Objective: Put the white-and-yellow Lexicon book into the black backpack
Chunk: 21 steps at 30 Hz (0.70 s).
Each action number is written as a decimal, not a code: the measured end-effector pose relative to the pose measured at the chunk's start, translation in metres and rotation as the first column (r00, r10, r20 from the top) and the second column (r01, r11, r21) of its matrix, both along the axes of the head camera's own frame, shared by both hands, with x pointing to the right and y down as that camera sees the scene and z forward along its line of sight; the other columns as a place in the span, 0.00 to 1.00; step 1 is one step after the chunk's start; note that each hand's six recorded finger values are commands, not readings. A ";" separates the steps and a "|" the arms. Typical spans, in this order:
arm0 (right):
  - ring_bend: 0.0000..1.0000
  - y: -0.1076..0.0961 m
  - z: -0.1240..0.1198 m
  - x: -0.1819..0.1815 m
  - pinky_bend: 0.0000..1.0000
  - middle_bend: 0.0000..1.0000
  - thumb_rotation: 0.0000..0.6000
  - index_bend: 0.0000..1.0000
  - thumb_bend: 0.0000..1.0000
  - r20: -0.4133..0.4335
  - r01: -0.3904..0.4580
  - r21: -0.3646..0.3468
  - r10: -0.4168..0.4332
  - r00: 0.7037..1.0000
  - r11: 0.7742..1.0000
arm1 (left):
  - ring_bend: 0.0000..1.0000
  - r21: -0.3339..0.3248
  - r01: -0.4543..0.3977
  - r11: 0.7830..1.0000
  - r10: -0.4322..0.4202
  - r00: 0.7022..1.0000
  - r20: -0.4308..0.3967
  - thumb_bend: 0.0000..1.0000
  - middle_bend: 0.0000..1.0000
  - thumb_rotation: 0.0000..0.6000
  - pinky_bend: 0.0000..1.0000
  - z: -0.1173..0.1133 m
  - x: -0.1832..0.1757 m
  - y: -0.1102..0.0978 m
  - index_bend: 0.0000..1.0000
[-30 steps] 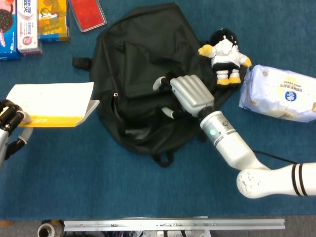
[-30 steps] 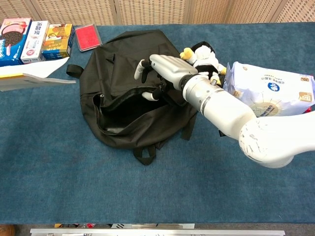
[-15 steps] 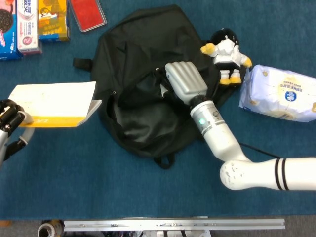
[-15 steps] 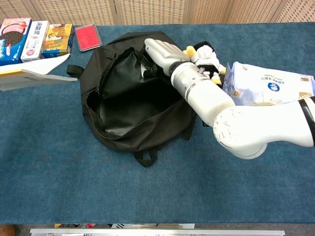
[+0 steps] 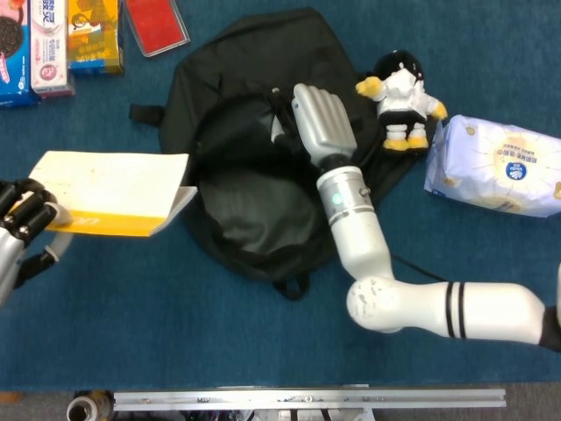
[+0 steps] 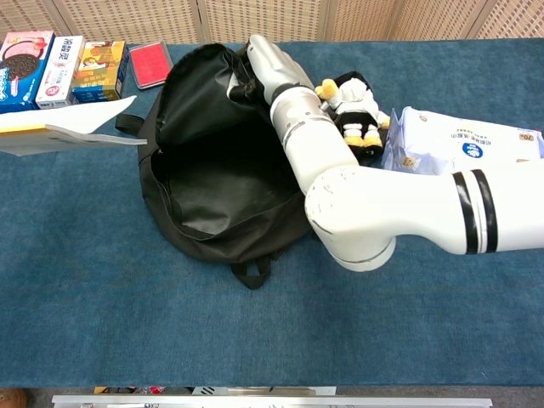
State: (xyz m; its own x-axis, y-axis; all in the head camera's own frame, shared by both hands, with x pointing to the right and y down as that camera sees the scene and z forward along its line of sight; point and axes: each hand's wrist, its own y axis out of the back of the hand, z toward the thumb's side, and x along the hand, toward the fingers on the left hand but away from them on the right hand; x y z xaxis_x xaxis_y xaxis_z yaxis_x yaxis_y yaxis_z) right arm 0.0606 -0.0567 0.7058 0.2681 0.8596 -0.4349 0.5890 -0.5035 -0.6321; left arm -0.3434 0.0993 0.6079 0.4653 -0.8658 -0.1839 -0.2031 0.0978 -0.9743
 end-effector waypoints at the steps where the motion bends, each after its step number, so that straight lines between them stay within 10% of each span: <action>1: 0.71 -0.001 -0.002 -0.002 0.98 0.70 1.00 0.76 0.99 0.019 -0.015 -0.002 0.015 1.000 1.000 | 0.41 0.000 -0.009 1.000 0.009 1.000 -0.001 0.34 0.56 1.00 0.50 0.000 0.002 0.000 0.72; 21: 0.71 -0.017 -0.027 -0.024 0.98 0.70 1.00 0.76 0.98 0.235 -0.160 -0.069 0.172 0.957 0.985 | 0.41 -0.026 -0.136 0.990 0.135 0.990 -0.026 0.34 0.56 1.00 0.50 0.011 0.056 -0.013 0.72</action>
State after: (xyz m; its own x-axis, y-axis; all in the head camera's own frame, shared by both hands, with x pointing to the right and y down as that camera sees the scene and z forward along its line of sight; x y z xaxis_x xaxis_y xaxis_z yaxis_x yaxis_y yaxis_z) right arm 0.0363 -0.0732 0.6793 0.2244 0.8805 -0.4176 0.7980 -0.4120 -0.4399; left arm -0.2873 0.0863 0.6186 0.5744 -0.8001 -0.1731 -0.2358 0.0407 -0.9709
